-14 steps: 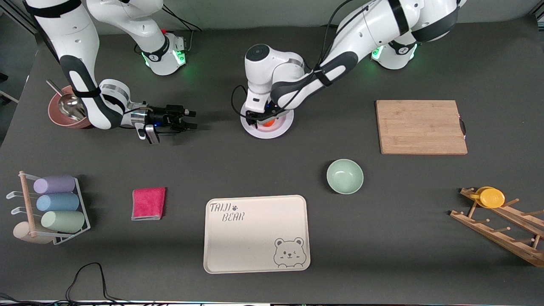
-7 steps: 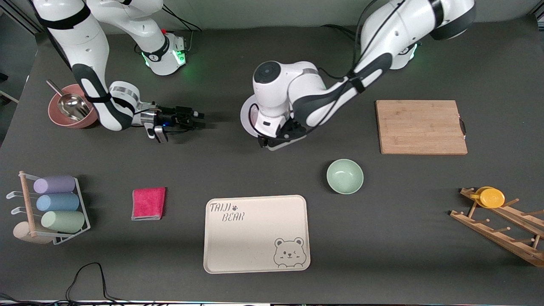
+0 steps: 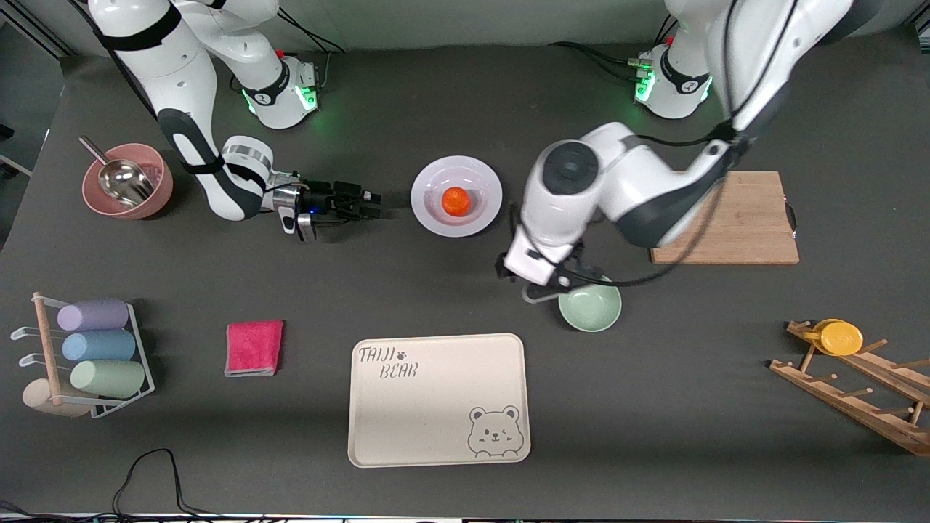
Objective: Place orange and plate with both arms
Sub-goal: 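Open the left gripper and withdraw it toward the cutting board, then grasp the white plate rim with the right gripper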
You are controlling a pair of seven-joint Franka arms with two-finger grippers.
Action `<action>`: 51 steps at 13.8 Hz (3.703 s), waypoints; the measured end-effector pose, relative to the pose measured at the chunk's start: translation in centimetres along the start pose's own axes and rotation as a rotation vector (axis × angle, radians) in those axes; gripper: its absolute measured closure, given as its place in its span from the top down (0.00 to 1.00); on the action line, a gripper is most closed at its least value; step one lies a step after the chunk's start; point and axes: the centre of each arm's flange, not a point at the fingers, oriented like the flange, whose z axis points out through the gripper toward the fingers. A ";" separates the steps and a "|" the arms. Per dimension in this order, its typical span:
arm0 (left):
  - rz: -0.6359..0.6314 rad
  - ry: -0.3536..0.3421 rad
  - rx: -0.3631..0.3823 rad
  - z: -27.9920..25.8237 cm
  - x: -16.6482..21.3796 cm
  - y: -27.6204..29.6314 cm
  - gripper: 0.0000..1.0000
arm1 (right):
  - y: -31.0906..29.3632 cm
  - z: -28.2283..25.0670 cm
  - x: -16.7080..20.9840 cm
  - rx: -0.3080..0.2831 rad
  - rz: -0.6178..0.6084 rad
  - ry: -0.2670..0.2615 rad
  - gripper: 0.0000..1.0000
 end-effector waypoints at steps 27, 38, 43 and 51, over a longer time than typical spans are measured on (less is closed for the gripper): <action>0.211 -0.042 0.069 -20.9 3.6 -32.8 1.00 | 0.9 5.4 -3.8 -0.065 -0.111 0.043 0.50; 0.157 -0.095 0.073 -22.0 2.7 -35.9 1.00 | 1.4 5.8 -4.4 -0.067 -0.131 0.026 0.44; 0.152 -0.092 0.083 -22.2 2.7 -36.3 1.00 | 1.3 6.2 -4.8 -0.064 -0.133 0.013 0.43; 0.152 -0.085 0.091 -22.4 2.8 -36.4 1.00 | 1.1 6.9 -5.4 -0.056 -0.137 -0.007 0.12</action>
